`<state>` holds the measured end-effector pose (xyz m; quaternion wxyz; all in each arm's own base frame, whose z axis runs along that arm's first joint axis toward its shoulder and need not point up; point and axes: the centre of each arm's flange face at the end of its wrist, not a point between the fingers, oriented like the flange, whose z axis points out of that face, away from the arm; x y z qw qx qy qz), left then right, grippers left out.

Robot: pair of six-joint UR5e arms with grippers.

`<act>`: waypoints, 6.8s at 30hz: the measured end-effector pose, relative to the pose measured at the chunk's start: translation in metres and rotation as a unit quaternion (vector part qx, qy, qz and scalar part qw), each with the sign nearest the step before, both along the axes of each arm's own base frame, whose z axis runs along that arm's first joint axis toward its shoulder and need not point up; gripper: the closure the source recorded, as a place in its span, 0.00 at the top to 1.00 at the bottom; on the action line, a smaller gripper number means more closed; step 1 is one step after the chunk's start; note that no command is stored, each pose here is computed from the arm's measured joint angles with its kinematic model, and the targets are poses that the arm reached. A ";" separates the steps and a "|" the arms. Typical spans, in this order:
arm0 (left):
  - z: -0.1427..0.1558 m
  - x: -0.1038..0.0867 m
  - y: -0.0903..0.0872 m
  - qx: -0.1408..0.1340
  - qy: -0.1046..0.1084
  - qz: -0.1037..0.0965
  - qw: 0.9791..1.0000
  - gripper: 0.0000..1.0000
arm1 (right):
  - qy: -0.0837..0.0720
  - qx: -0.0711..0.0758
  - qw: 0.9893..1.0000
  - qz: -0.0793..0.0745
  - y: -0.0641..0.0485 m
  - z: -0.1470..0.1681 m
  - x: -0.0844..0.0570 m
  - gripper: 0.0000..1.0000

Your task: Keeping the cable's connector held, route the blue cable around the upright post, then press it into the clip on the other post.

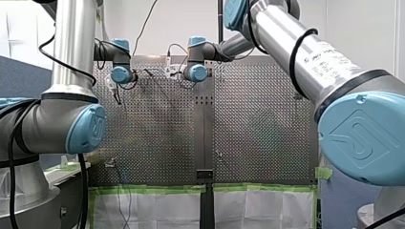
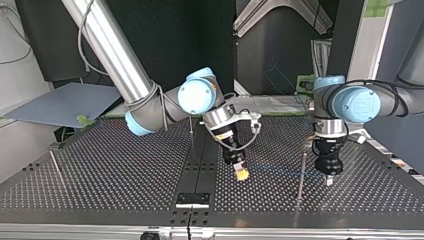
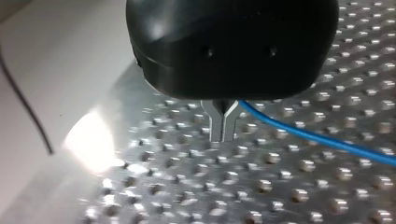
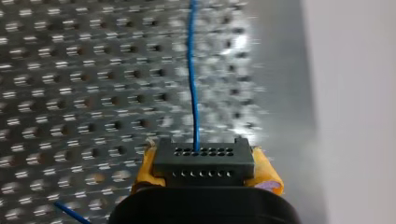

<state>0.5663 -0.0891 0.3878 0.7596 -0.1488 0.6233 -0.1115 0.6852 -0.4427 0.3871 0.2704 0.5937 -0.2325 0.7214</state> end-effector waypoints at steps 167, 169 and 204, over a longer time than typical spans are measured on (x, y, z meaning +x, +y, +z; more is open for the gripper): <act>-0.044 0.003 -0.017 -0.031 0.065 -0.004 0.997 1.00 | 0.167 0.218 0.938 -0.211 0.010 -0.691 -0.294 0.00; -0.044 0.003 -0.017 -0.031 0.066 -0.004 0.997 1.00 | 0.161 0.213 0.940 -0.213 0.007 -0.684 -0.295 0.00; -0.046 0.001 -0.017 -0.031 0.074 0.000 0.997 1.00 | 0.130 0.232 0.941 -0.210 0.034 -0.564 -0.311 0.00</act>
